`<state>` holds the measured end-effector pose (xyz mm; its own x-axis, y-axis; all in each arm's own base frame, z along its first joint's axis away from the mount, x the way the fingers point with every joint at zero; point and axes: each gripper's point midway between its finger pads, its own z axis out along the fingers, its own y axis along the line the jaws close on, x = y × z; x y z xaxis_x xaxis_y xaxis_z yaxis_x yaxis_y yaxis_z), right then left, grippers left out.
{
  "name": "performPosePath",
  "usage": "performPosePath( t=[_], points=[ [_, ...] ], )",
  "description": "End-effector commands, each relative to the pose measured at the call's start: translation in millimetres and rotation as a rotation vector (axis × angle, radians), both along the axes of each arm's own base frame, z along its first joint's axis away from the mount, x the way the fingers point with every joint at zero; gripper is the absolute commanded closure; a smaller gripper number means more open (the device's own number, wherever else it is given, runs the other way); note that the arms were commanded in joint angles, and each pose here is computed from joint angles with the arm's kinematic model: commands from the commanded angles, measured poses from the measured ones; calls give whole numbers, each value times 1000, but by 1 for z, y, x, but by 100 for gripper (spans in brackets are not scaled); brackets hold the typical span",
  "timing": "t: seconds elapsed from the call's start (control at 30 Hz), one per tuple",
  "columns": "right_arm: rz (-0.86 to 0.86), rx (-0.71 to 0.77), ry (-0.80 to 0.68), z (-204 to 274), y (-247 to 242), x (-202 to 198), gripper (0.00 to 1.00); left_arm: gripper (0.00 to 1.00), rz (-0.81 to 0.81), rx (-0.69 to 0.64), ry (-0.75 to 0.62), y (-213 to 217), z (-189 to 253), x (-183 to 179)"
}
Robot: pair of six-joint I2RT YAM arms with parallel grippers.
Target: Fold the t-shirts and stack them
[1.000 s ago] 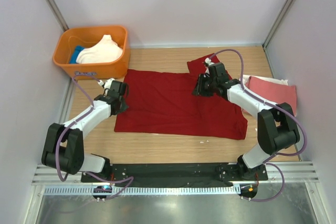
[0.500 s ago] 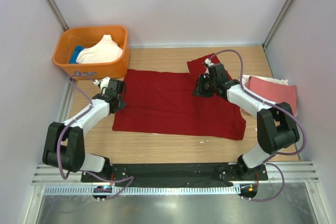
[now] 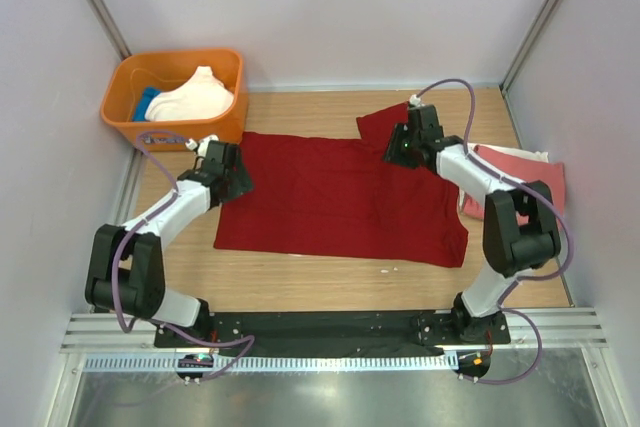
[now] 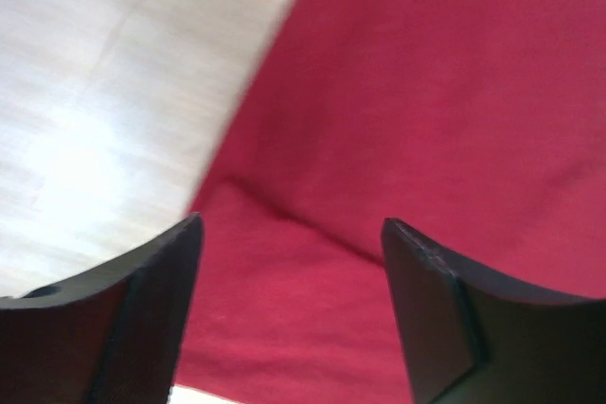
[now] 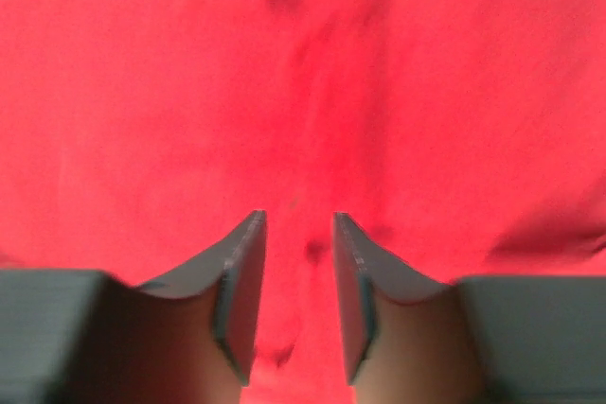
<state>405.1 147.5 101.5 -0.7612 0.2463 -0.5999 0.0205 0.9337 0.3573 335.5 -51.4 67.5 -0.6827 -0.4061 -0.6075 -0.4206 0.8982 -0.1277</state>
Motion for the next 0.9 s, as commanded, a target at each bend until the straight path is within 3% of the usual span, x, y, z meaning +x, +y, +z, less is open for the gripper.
performPosePath(
  t=[0.0,0.13,0.2,0.23,0.27,0.3,0.37,0.4,0.43,0.53,0.67,0.87],
  points=[
    [-141,-64,-94,24,-33,56,58,21,-161,-78,-182,-39,54,47],
    [-269,-160,-138,36,-75,116,52,7,-212,-94,-214,-57,67,76],
    [-297,-205,-91,9,-86,135,52,2,-227,-99,-233,-61,68,87],
    [-330,-214,-140,25,-92,157,51,0,-239,-97,-242,-64,66,94],
    [-343,-232,-149,25,-97,168,47,0,-246,-98,-249,-66,65,98],
    [-342,-280,-77,-10,-102,174,46,0,-252,-99,-254,-68,64,102],
    [-361,-292,-144,17,-106,208,41,0,-253,-87,-261,-69,60,113],
    [-340,-327,-66,-22,-106,210,40,0,-254,-81,-262,-69,58,117],
    [-336,-321,-131,2,-104,230,39,0,-252,-70,-272,-69,61,124],
    [-309,-366,-95,-29,-105,242,35,0,-247,-29,-256,-67,52,141],
    [-295,-392,-123,-35,-107,251,28,0,-257,28,-234,-66,42,162],
    [-236,-345,-65,-70,-94,247,39,0,-263,175,-135,-52,22,186]
  ],
)
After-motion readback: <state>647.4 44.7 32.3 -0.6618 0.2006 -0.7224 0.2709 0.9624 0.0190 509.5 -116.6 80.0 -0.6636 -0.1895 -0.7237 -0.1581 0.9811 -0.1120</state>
